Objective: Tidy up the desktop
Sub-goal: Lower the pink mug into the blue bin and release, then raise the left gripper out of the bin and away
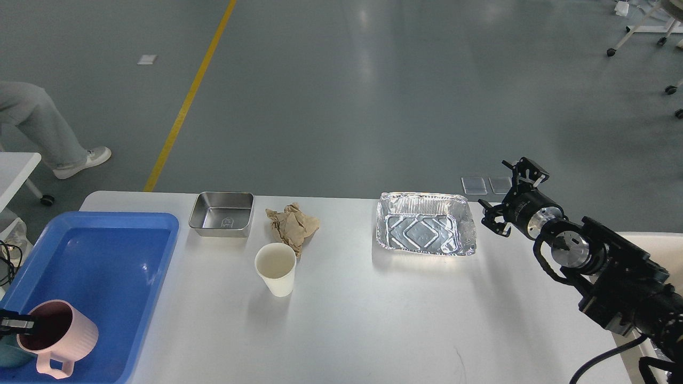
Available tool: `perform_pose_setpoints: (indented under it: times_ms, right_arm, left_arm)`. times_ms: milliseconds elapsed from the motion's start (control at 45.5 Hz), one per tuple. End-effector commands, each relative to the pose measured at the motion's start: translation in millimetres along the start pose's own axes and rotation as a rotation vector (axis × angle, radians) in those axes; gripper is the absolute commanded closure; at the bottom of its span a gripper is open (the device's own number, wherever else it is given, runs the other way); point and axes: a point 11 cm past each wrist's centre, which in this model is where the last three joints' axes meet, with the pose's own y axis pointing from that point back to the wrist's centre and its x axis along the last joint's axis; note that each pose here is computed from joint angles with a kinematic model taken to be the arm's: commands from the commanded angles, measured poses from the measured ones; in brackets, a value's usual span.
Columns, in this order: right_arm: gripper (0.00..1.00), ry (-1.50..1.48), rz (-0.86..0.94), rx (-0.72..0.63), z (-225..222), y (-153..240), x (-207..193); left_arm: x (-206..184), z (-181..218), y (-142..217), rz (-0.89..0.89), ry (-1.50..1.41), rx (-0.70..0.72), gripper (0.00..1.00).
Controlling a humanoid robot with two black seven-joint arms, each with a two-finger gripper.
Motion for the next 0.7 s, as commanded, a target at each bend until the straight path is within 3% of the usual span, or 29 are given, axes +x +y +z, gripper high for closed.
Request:
perform_pose_setpoints:
  times_ms: [0,88,286,462,572,682]
  right_arm:
    - [0.00,0.000,0.003,-0.001,0.5,0.7,1.7]
    - [0.00,0.000,0.005,-0.001,0.5,0.7,1.8]
    - [0.00,0.002,0.004,-0.001,0.0,0.9,2.2]
    - [0.00,0.012,0.002,-0.003,0.7,0.2,0.7]
    - [0.00,0.014,-0.002,-0.002,0.1,-0.1,-0.6]
    - [0.00,0.014,0.000,-0.002,0.1,-0.1,-0.4]
  left_arm:
    - [0.2,5.5,-5.8,0.012,0.006,-0.020,0.98]
    - [-1.6,9.3,-8.9,0.011,0.013,-0.034,0.95]
    - [2.9,15.0,-9.9,0.023,0.026,-0.053,0.65]
    - [1.5,14.6,-10.1,0.023,0.038,-0.057,0.58]
    - [4.7,16.6,-9.2,0.034,0.059,-0.068,0.49]
    - [11.7,19.4,-5.4,0.063,0.084,-0.088,0.31]
